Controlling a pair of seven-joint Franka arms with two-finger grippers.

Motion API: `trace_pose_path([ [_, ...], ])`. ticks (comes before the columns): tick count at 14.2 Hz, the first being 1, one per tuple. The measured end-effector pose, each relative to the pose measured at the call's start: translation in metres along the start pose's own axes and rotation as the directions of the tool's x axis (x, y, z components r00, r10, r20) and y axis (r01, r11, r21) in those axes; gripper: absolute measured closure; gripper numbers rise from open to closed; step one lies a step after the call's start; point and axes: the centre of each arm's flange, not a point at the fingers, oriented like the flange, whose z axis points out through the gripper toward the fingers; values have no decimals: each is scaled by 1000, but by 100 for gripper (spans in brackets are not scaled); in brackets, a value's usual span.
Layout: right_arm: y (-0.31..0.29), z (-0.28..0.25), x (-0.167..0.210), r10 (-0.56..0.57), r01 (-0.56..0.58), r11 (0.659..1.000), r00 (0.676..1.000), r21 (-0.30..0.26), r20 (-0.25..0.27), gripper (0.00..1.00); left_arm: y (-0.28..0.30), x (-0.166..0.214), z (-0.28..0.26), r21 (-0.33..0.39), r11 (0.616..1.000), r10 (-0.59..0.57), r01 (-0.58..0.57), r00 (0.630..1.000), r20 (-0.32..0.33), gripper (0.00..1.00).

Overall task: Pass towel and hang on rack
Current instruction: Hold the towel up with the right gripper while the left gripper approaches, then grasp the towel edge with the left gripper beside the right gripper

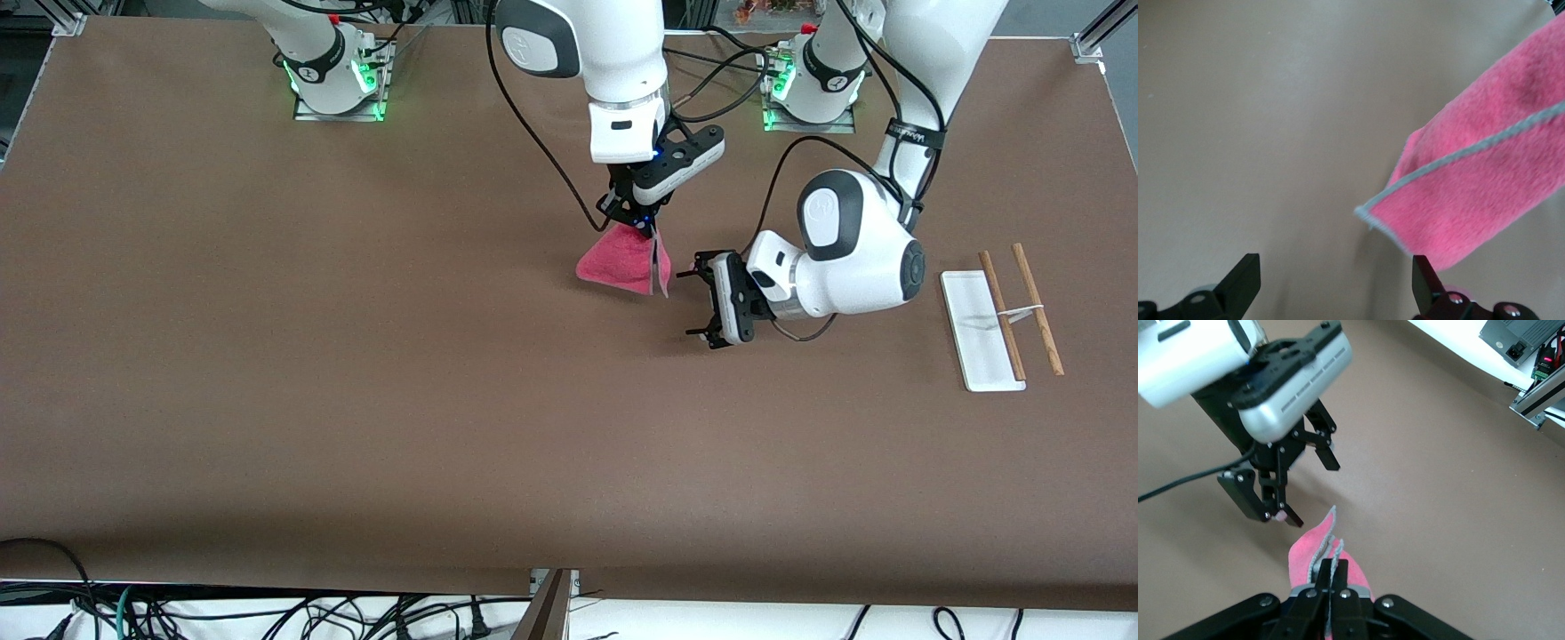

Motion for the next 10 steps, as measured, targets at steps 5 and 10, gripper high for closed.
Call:
trace_pose_path([
  [5, 0, 0, 0, 0, 0, 1000, 1000, 0, 0, 98, 10, 14, 9, -16, 1000, 27, -27, 1000, -1, 0],
  [10, 0, 0, 0, 1, -1, 1000, 1000, 0, 0, 98, 26, 32, 22, -36, 997, 65, -65, 998, 0, 0],
])
